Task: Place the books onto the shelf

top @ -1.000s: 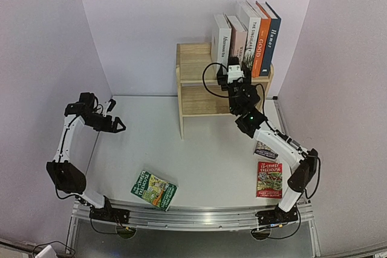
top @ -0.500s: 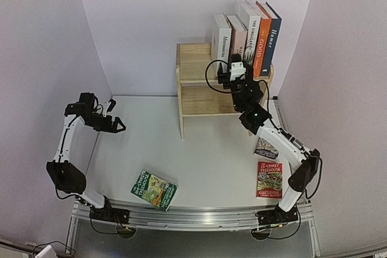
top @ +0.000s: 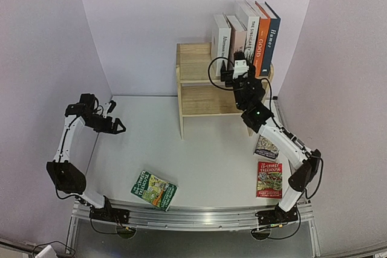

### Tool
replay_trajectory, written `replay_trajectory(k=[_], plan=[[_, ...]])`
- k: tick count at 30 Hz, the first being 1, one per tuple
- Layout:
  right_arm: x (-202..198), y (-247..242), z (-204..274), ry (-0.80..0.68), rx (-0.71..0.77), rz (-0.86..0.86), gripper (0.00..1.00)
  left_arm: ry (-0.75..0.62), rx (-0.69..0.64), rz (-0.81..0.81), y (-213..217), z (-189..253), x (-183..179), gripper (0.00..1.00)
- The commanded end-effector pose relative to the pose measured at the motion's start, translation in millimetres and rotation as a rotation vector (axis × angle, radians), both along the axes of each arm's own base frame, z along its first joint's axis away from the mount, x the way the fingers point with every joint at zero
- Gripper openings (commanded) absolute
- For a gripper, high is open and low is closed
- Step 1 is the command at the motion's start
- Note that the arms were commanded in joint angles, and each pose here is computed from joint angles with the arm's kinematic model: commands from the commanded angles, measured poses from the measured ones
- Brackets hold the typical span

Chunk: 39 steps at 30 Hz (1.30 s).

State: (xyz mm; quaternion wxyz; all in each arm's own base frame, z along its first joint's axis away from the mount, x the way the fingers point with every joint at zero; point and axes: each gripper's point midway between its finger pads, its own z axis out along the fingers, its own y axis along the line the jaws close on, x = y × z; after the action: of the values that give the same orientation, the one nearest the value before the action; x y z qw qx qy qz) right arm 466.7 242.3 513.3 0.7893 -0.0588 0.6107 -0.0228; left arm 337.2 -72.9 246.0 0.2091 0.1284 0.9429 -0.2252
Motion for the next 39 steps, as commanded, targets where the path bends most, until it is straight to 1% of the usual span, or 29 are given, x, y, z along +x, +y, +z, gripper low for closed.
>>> replay_trajectory(k=[1, 4, 9, 14, 17, 25, 39], plan=[[-16.9, -8.8, 9.4, -0.034, 0.012, -0.002, 0.86, -0.045, 0.006, -0.008, -0.6, 9.2, -2.4, 1.0], [-28.9, -5.7, 10.9, -0.073, 0.0, 0.038, 0.87, -0.044, 0.003, -0.009, -1.1, 8.9, -1.8, 1.0], [-53.3, 9.9, 9.3, -0.092, -0.011, 0.218, 0.91, -0.041, 0.003, -0.007, -0.9, 8.1, -0.6, 1.0], [-71.0, 17.0, 7.6, -0.067, -0.016, 0.366, 0.92, -0.038, -0.002, -0.008, -1.7, 7.8, -1.7, 0.99], [-76.6, 20.1, 7.0, -0.042, -0.013, 0.45, 0.94, -0.038, -0.003, -0.007, -1.7, 7.1, -2.3, 1.0], [-58.4, 20.6, 4.4, 0.041, -0.002, 0.496, 0.96, -0.041, -0.011, -0.01, -3.0, 6.6, -2.0, 1.0], [-27.4, 23.8, -0.9, 0.074, 0.021, 0.47, 0.95, -0.046, 0.0, -0.014, -1.8, 5.1, -3.4, 1.0]])
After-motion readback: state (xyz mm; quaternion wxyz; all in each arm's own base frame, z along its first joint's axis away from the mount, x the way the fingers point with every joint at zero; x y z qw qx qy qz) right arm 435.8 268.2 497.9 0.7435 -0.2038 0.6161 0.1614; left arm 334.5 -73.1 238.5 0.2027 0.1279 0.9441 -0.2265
